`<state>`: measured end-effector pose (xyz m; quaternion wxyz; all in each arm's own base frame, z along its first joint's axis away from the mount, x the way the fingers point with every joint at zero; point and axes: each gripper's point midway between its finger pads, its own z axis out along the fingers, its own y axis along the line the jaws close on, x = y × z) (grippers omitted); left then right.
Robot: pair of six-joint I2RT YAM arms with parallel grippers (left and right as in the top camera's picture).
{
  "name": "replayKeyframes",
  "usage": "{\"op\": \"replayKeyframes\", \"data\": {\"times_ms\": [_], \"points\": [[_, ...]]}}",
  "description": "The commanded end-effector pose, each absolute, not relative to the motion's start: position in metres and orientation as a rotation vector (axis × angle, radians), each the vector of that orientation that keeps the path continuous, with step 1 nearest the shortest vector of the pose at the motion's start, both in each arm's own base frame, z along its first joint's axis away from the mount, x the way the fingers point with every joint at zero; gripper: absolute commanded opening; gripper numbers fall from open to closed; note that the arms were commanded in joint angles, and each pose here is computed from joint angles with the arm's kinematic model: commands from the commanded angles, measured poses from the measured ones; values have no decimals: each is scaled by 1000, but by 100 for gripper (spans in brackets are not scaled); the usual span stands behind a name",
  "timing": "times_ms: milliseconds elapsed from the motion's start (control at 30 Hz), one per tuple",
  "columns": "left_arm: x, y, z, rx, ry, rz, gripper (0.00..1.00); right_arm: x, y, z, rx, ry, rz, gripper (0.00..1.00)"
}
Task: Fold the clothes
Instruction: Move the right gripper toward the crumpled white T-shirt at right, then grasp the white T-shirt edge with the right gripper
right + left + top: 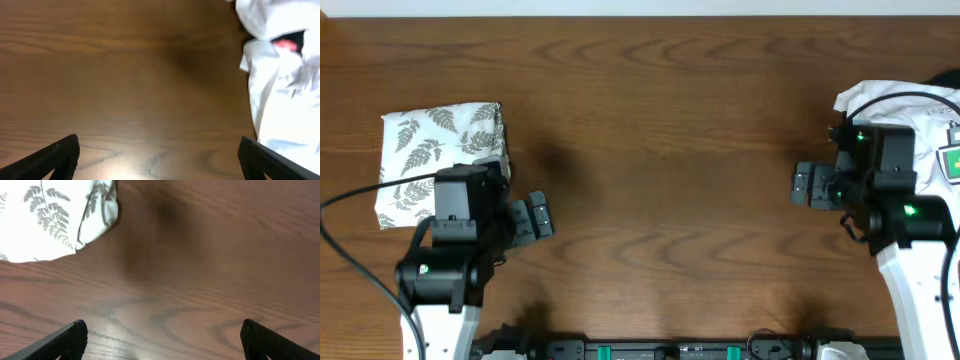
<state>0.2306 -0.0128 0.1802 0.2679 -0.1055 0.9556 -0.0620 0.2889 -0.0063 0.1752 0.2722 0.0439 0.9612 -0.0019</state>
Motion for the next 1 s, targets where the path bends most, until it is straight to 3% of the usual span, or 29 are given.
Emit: {"op": "replayKeyframes", "data": {"times_ms": [0, 200, 367, 733, 967], "points": [[233, -16, 180, -286, 2596, -183, 98, 288, -45, 169, 383, 2591, -192, 99], [235, -16, 178, -287, 2605, -181, 98, 275, -117, 149, 678, 2599, -401, 99], [235, -16, 178, -287, 2605, -181, 98, 262, -158, 107, 835, 2702, -460, 99], [234, -16, 178, -287, 2606, -181, 98, 254, -174, 22, 886, 2947, -463, 99], [234, -16, 177, -288, 2607, -181, 98, 257, -176, -4, 890, 2984, -462, 89]]}}
